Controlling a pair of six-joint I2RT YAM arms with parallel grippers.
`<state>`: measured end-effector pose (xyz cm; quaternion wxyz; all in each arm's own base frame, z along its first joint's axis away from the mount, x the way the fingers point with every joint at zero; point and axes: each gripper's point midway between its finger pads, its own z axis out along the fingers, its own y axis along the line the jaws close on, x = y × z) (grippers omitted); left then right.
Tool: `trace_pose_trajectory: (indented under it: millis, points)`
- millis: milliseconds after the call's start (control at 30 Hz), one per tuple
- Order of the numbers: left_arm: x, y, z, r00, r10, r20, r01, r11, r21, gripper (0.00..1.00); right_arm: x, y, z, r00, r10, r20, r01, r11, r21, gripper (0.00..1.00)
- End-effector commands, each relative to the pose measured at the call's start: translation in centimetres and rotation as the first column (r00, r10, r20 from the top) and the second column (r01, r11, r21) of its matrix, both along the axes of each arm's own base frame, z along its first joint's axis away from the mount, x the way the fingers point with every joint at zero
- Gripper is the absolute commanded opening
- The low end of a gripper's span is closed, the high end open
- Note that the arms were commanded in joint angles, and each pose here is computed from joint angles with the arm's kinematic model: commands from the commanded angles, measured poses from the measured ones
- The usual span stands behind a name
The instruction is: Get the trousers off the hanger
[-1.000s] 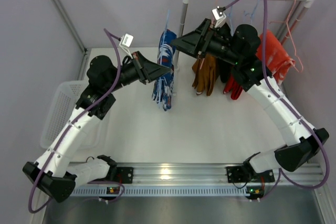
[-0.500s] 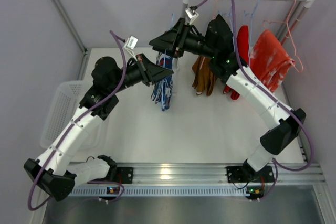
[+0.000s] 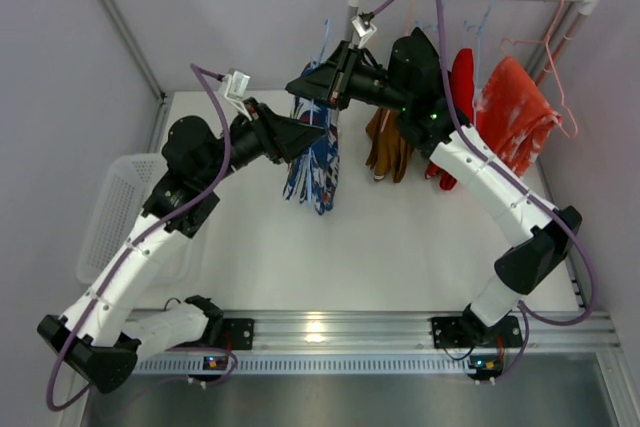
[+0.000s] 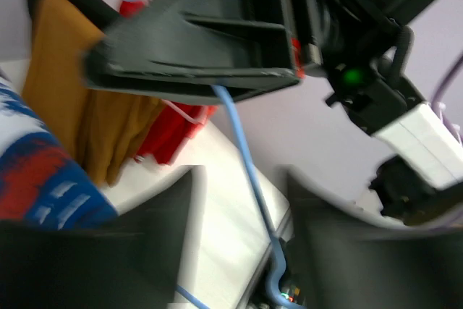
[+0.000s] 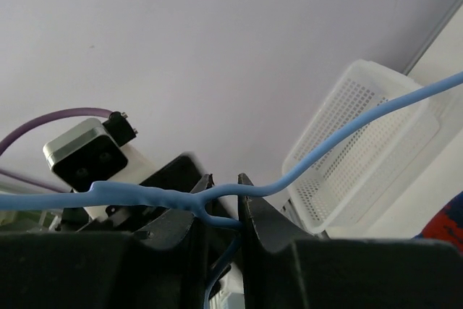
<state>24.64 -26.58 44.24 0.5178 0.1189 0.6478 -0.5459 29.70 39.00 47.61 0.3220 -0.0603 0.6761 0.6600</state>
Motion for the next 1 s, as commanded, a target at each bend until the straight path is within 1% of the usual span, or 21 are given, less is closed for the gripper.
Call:
trace_pose_trajectory:
  millis: [0, 33, 67, 100, 133, 167, 233, 267, 300, 333, 367, 400, 433, 467, 500, 633, 667, 733, 767, 867, 967]
  points:
    - [0.5, 3.6, 3.1, 0.967, 0.194, 0.167, -0.199, 0.98, 0.017, 0.72, -3.8, -1.4, 7.8, 0.983, 0.024, 0.181, -0.046, 0.992, 0.118, 0.0]
    - [0.9, 4.6, 3.1, 0.953, 0.249, 0.173, -0.258, 0.966, 0.032, 0.8, -4.0, -1.6, 8.0, 0.981, 0.018, 0.192, -0.042, 0.992, 0.118, 0.0]
    - [1.4, 5.9, 2.5, 0.933, 0.302, 0.195, -0.323, 0.943, 0.085, 0.84, -4.3, -2.1, 8.6, 0.979, 0.004, 0.204, -0.031, 0.991, 0.128, 0.0]
    - [1.7, 7.7, 2.8, 0.9, 0.379, 0.214, -0.404, 0.911, 0.086, 0.84, -4.6, -2.2, 8.9, 0.977, -0.003, 0.212, -0.026, 0.991, 0.131, 0.0]
    - [2.0, 8.8, 2.4, 0.877, 0.425, 0.226, -0.455, 0.884, 0.107, 0.84, -4.7, -2.4, 9.1, 0.977, -0.017, 0.211, -0.012, 0.991, 0.133, 0.0]
    - [2.3, 10.0, 2.0, 0.846, 0.463, 0.263, -0.508, 0.85, 0.138, 0.84, -4.7, -2.6, 9.4, 0.976, -0.021, 0.217, -0.009, 0.991, 0.135, 0.0]
    - [2.7, 12.2, -0.2, 0.795, 0.536, 0.282, -0.596, 0.777, 0.203, 0.87, -4.9, -2.5, 10.0, 0.974, -0.023, 0.226, -0.009, 0.99, 0.142, 0.0]
    - [2.7, 12.7, -1.2, 0.782, 0.532, 0.325, -0.612, 0.753, 0.241, 0.88, -5.0, -2.4, 10.1, 0.973, -0.023, 0.231, -0.01, 0.99, 0.143, 0.0]
    - [2.2, 13.1, -3.3, 0.783, 0.523, 0.336, -0.613, 0.739, 0.278, 0.89, -5.2, -2.3, 10.3, 0.972, -0.019, 0.233, -0.015, 0.989, 0.144, 0.0]
    - [1.8, 13.0, -4.5, 0.795, 0.49, 0.357, -0.595, 0.744, 0.305, 0.91, -5.3, -2.4, 10.8, 0.971, -0.022, 0.24, -0.015, 0.988, 0.154, 0.0]
    - [1.2, 13.1, -5.4, 0.794, 0.45, 0.409, -0.59, 0.735, 0.335, 0.92, -5.2, -2.2, 10.8, 0.97, -0.021, 0.241, -0.017, 0.988, 0.153, 0.0]
    - [0.2, 13.4, -7.6, 0.803, 0.416, 0.427, -0.573, 0.737, 0.359, 0.93, -5.1, -2.2, 10.9, 0.97, -0.025, 0.243, -0.014, 0.988, 0.154, 0.0]
    - [-0.3, 13.4, -8.8, 0.806, 0.389, 0.447, -0.564, 0.735, 0.376, 0.96, -5.2, -2.3, 11.4, 0.968, -0.03, 0.251, -0.012, 0.987, 0.163, 0.0]
    - [-1.2, 13.0, -9.9, 0.811, 0.312, 0.496, -0.534, 0.74, 0.408, 0.97, -4.9, -2.2, 11.3, 0.969, -0.035, 0.246, -0.006, 0.987, 0.163, 0.0]
    - [-2.0, 13.3, -12.0, 0.815, 0.287, 0.503, -0.524, 0.736, 0.429, 0.98, -4.9, -2.3, 11.6, 0.968, -0.04, 0.249, -0.002, 0.986, 0.168, 0.0]
    - [-2.2, 14.0, -16.3, 0.804, 0.233, 0.547, -0.535, 0.684, 0.495, 0.98, -4.9, -1.9, 12.2, 0.968, -0.042, 0.247, -0.005, 0.982, 0.186, 0.0]
    - [-1.9, 14.2, -16.1, 0.779, 0.235, 0.581, -0.562, 0.671, 0.483, 0.98, -5.0, -1.9, 12.3, 0.968, -0.042, 0.248, -0.006, 0.982, 0.188, 0.0]
    - [-1.5, 13.9, -16.4, 0.77, 0.225, 0.597, -0.566, 0.672, 0.477, 0.98, -5.0, -1.6, 12.3, 0.969, -0.04, 0.245, -0.008, 0.981, 0.192, 0.0]
    - [-1.3, 13.6, -15.6, 0.757, 0.23, 0.612, -0.572, 0.686, 0.449, 0.98, -4.9, -1.4, 12.2, 0.969, -0.041, 0.244, -0.006, 0.982, 0.191, 0.0]
    - [-0.7, 12.6, -15.1, 0.764, 0.227, 0.604, -0.551, 0.717, 0.427, 0.98, -4.9, -1.0, 12.4, 0.968, -0.041, 0.247, -0.008, 0.981, 0.194, 0.0]
    - [0.2, 12.0, -13.8, 0.738, 0.246, 0.628, -0.568, 0.73, 0.38, 0.98, -5.2, -0.9, 12.8, 0.966, -0.036, 0.257, -0.016, 0.98, 0.2, 0.0]
